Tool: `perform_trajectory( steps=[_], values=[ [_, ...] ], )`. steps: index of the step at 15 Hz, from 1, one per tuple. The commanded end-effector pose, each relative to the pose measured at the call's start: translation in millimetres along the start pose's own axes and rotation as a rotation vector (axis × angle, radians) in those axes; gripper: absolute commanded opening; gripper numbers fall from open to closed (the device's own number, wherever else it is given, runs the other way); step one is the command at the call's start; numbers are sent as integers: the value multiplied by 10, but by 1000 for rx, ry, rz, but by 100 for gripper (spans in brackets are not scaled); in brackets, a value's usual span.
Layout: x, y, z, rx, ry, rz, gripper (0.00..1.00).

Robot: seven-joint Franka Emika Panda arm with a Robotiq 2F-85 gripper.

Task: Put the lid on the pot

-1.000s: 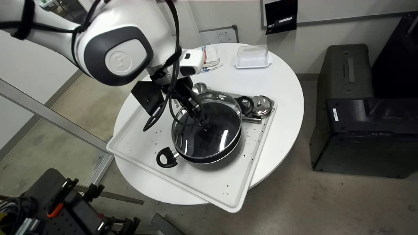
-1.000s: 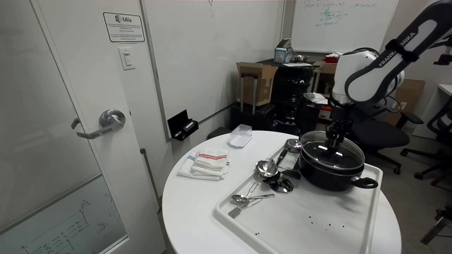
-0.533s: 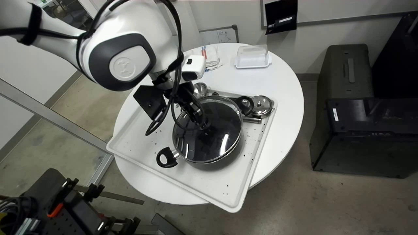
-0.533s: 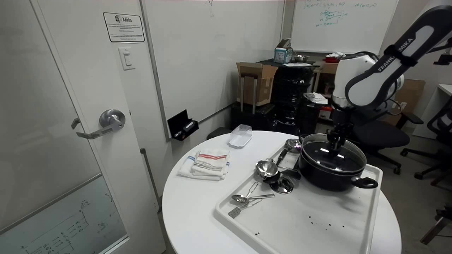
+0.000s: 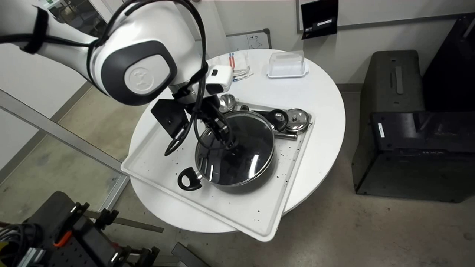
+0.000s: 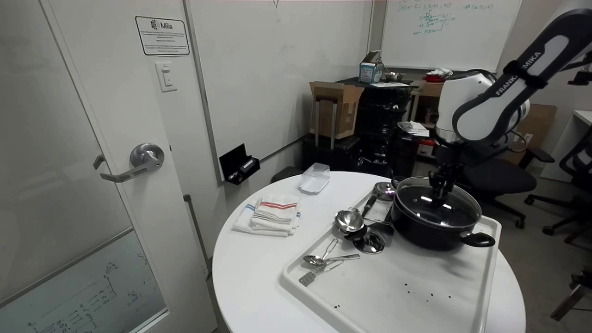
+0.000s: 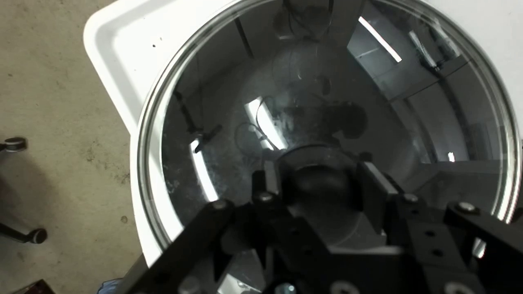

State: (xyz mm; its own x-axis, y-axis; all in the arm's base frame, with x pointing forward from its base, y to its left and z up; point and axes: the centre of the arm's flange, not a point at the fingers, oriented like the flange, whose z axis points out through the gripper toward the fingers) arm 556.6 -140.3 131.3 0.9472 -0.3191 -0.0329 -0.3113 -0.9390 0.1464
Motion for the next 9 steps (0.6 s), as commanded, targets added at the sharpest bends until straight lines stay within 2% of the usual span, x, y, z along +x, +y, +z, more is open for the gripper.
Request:
perform_trajectory(
  steps=[1, 9],
  values=[
    [-15, -6, -62, -19, 20, -8, 24],
    [-22, -20, -28, -17, 11, -11, 24]
  ],
)
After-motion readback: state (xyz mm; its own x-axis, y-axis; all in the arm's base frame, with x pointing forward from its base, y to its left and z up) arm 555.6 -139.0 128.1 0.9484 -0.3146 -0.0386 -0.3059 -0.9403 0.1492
